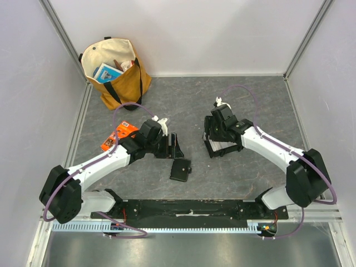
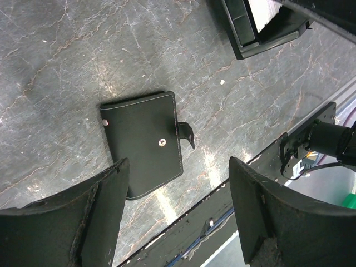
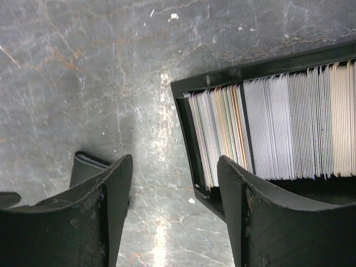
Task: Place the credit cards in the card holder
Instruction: Move the storage box to the center of the board.
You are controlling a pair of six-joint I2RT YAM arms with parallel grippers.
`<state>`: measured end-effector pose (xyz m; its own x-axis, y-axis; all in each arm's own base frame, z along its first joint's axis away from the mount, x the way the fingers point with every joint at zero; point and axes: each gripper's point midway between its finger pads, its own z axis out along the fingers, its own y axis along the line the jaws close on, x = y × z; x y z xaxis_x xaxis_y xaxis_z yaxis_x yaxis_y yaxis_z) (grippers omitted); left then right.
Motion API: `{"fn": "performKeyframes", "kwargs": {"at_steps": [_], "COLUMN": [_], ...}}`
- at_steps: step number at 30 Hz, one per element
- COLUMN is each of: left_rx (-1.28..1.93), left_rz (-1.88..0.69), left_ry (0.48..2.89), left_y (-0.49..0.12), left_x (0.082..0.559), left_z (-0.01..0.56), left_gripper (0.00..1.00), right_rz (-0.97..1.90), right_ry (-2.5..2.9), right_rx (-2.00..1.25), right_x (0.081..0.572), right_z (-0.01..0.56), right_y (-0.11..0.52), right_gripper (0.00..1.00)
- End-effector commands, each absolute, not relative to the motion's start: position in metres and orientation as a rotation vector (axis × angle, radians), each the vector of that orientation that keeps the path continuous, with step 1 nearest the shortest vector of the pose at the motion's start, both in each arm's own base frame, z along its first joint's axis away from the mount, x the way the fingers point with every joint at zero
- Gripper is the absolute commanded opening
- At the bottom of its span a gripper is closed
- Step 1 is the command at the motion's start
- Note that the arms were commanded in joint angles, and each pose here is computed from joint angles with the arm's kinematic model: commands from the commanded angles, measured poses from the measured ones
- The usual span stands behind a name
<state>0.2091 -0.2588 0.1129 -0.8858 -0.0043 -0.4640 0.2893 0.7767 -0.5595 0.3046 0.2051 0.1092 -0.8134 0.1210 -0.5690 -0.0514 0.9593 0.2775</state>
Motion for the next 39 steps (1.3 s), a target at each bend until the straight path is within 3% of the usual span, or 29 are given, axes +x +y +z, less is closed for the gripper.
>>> {"fn": "performKeyframes", "kwargs": {"at_steps": [1, 8, 29, 33, 39], "left_rx": [0.234, 0.24, 0.235, 0.232, 0.247], "left_rz": [-0.925, -0.923, -0.922, -0.924, -0.99], "left_ry": [2.49, 2.506, 2.512, 2.511, 2.47], "left_y": [-0.261, -0.261, -0.259, -0.259, -0.27], "left_x": [0.209, 0.208, 0.205, 0.205, 0.209], "left_z": [0.121, 0.116, 0.114, 0.114, 0.124], "left_gripper": [0.77, 0.77, 0.76, 0.77, 0.77], "right_rz": [0.351, 0.263, 0.482, 0.393, 0.165], "right_ry": [2.534, 2.591, 2.634, 2.539, 2.406], "right_rx": [-0.118, -0.136, -0.194, -0.17, -0.144], "right_x": [0.288, 0.273, 0.231, 0.249, 0.291], "right_z": [0.107, 0.087, 0.087, 0.11, 0.14], "right_y": [0.198, 0.181, 0.191, 0.18, 0.155], "right_gripper": [0.7, 0.71, 0.71, 0.72, 0.83]}}
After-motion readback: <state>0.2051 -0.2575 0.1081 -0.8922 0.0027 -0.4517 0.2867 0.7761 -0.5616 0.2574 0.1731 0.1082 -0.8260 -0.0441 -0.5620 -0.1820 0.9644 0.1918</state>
